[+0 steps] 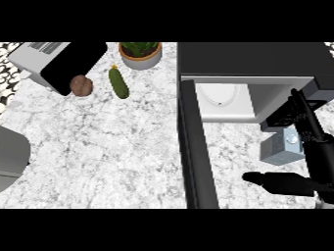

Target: Pick up the milk, place it into the microwave and close the microwave

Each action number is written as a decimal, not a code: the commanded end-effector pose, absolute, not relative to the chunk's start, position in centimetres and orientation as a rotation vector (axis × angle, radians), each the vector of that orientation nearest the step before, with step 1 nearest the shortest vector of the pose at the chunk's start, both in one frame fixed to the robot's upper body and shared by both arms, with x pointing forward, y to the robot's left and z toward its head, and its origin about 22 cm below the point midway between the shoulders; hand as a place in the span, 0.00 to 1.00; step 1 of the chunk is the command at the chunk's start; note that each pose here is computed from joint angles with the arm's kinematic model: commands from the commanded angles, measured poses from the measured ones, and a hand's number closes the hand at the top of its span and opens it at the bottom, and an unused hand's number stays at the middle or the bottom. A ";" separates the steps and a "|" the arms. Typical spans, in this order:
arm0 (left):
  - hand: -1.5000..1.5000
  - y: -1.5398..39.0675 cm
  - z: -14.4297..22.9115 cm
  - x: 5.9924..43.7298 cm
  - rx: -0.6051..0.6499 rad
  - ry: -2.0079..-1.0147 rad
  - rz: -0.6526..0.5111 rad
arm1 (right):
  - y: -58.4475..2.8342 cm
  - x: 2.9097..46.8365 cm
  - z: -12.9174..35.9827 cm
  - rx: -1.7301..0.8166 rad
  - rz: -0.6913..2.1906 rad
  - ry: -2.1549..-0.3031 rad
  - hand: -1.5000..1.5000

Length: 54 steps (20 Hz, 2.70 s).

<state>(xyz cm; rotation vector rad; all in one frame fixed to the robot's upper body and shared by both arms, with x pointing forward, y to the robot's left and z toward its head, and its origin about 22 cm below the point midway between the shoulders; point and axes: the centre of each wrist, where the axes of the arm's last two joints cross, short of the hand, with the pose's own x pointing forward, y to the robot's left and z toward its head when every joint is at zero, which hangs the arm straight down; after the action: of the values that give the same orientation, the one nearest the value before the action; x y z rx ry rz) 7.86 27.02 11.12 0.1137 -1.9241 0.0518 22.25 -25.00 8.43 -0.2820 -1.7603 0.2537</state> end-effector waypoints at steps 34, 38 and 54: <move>0.00 28.0 11.8 4.8 0.065 -1.937 0.062 | -34.2 24.2 -8.6 -0.421 0.248 -1.671 0.00; 0.00 28.7 11.4 4.7 0.086 -1.947 0.051 | -36.0 23.7 -8.9 -0.397 0.266 -1.656 0.00; 0.00 29.2 11.5 4.9 0.071 -1.972 0.047 | -34.5 26.4 -9.2 -0.221 0.347 -1.856 1.00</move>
<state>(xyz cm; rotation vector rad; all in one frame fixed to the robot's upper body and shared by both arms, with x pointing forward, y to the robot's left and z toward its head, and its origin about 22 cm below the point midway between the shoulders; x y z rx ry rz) 5.30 29.39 9.88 0.1021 -1.8979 0.0329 24.65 -36.76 -9.17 -0.3509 -1.8955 0.3064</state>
